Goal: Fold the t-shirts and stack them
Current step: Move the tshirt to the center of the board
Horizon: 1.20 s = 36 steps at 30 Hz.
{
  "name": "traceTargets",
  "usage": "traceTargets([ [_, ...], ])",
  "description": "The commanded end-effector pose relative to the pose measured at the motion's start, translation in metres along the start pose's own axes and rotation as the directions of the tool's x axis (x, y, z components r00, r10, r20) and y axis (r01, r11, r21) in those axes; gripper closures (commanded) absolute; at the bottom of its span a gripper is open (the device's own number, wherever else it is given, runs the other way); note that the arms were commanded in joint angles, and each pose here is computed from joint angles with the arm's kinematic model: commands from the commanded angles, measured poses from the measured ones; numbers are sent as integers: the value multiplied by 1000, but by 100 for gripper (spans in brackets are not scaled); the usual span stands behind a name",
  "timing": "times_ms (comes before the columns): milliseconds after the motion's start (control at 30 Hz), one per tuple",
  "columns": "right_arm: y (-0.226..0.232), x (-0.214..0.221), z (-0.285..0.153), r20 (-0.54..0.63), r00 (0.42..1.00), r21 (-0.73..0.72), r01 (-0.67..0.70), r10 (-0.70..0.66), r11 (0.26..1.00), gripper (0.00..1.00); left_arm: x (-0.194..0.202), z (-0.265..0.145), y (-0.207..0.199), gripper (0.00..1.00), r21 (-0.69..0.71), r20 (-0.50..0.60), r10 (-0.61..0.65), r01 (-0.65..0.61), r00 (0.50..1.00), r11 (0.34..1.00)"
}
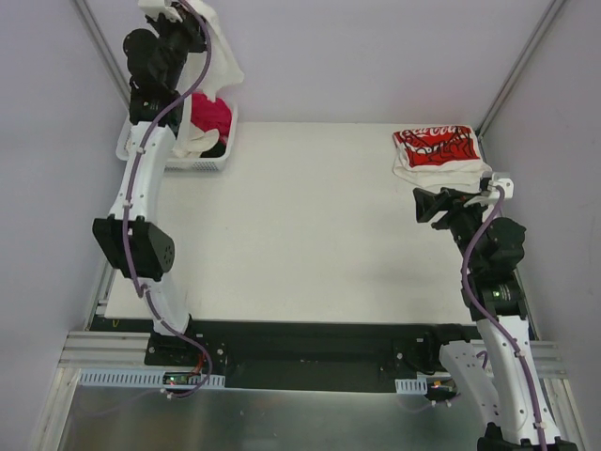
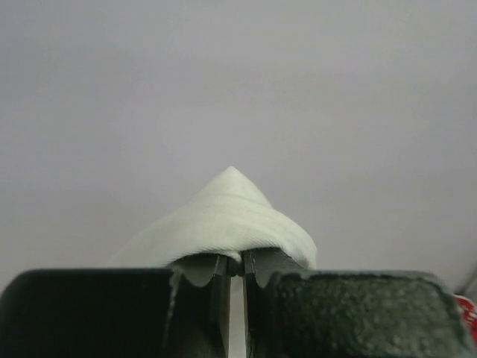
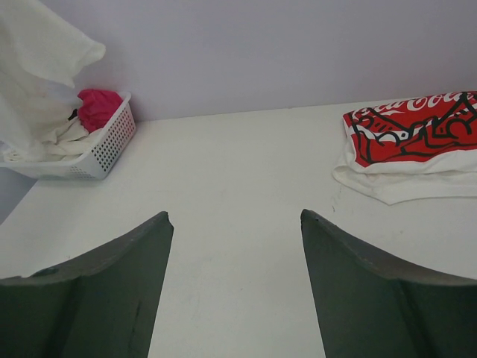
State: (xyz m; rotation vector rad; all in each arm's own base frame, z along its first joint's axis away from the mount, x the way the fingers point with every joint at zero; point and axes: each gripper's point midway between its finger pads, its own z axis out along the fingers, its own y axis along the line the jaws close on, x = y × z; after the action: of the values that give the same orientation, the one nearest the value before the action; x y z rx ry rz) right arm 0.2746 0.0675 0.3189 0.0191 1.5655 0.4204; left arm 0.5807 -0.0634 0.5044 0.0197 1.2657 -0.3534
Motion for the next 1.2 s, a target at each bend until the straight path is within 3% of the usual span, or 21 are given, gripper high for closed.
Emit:
traceTargets([
  [0, 13, -16, 1, 57, 998, -57, -18, 21, 998, 28, -159, -76, -115, 100, 283, 304, -6, -84, 953, 956],
  [200, 19, -11, 1, 47, 998, -95, -47, 52, 994, 29, -229, -177, -173, 100, 435, 395, -94, -95, 914, 895],
  [400, 28, -16, -8, 68, 994, -135, -73, 83, 988, 29, -235, -229, -160, 100, 349, 451, -82, -91, 889, 933],
  [633, 29, -15, -15, 72, 994, -133, -68, 78, 989, 30, -175, -209, -145, 100, 335, 330, -137, 20, 934, 942],
  [933, 26, -6, -8, 46, 995, -127, -79, 86, 989, 30, -86, -150, -142, 100, 377, 101, -213, 160, 972, 912],
  [1167, 25, -3, -3, 34, 995, -128, -92, 97, 987, 31, -79, -152, -174, 100, 445, 84, -183, 127, 980, 886],
])
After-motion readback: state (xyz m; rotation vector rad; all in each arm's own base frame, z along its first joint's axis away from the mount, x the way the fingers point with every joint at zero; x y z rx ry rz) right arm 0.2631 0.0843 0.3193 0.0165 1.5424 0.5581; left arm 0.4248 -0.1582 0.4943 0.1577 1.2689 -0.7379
